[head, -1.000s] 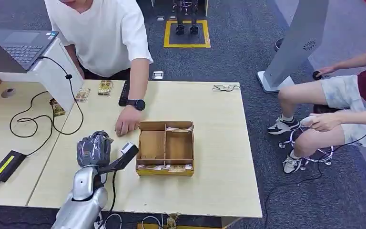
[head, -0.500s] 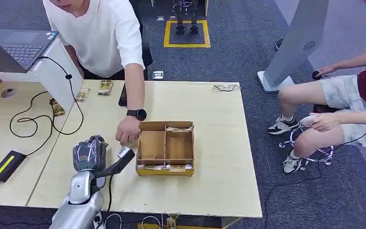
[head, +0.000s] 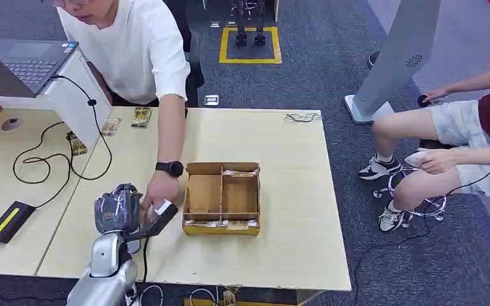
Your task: Pass the card to the sensor for recognition and then transmit it.
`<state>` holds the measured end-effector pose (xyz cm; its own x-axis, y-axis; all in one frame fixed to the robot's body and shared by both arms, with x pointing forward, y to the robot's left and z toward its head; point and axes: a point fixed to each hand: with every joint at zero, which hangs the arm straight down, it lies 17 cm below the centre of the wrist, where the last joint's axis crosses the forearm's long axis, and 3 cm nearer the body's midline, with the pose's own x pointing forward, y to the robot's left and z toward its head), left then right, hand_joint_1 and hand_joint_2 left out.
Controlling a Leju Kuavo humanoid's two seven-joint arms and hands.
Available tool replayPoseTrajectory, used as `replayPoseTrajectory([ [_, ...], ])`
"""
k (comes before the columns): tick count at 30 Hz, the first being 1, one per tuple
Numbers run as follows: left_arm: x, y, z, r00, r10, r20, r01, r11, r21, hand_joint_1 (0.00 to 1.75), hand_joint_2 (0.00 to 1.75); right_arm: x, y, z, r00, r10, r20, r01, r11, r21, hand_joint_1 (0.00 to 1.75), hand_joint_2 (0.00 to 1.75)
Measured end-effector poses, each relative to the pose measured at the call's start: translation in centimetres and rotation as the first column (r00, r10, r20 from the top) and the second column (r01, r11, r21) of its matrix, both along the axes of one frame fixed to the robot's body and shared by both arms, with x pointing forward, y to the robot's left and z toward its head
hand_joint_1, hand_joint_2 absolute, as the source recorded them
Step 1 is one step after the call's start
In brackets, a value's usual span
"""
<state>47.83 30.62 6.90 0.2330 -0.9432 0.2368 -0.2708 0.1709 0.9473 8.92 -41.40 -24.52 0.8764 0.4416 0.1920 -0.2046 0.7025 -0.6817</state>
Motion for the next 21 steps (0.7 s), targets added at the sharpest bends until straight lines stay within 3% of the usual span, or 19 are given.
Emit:
replayPoseTrajectory([
  [11, -0.7, 0.3, 2.7, 0.994, -0.039, 0.104, 0.038, 0.999, 0.010, 1.75, 1.75, 0.2, -0.3, 0.2, 1.000, 0.010, 0.013, -0.010, 1.000, -0.014, 0.00, 1.75],
  [21, -1.0, 1.3, 4.4, 0.988, -0.006, 0.156, 0.008, 1.000, -0.013, 1.75, 1.75, 0.0, 0.0, 0.1, 1.000, 0.012, 0.011, -0.012, 1.000, -0.006, 0.00, 1.75],
])
